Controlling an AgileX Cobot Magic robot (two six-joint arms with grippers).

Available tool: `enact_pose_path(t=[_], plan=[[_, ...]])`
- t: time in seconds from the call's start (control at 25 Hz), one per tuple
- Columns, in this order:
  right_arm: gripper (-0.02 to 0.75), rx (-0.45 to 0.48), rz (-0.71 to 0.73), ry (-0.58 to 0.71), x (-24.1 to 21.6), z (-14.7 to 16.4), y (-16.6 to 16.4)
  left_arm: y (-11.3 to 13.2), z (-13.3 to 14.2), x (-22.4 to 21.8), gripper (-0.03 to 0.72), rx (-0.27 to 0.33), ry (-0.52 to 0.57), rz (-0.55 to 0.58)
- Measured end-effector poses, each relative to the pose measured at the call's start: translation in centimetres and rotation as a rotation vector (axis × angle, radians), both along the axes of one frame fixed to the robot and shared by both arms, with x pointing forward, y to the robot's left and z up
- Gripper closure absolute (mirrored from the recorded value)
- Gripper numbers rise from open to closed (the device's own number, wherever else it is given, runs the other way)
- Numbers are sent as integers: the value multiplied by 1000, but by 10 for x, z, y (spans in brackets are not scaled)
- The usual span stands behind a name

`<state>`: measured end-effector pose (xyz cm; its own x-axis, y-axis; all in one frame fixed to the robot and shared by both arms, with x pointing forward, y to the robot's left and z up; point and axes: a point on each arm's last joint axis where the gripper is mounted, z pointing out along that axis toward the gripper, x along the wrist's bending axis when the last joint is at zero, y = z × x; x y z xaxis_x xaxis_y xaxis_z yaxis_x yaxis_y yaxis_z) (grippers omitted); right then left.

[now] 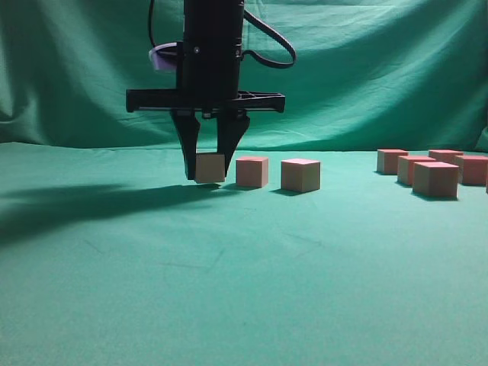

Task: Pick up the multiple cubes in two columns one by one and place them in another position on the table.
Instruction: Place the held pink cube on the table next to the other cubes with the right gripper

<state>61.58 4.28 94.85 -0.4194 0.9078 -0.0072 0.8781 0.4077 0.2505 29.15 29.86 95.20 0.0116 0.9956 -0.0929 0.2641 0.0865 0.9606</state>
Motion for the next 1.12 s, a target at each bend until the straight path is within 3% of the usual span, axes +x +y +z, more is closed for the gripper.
enact_pose_path(t=[0.44,0.52,1.12], plan=[[479,4,2,-6,2,-5,1,0,0,0,688,0,0,0],[430,5,2,-7,2,-5,2,0,0,0,688,0,0,0],[433,19,48,-39,4,-4,4,0,0,0,688,0,0,0]])
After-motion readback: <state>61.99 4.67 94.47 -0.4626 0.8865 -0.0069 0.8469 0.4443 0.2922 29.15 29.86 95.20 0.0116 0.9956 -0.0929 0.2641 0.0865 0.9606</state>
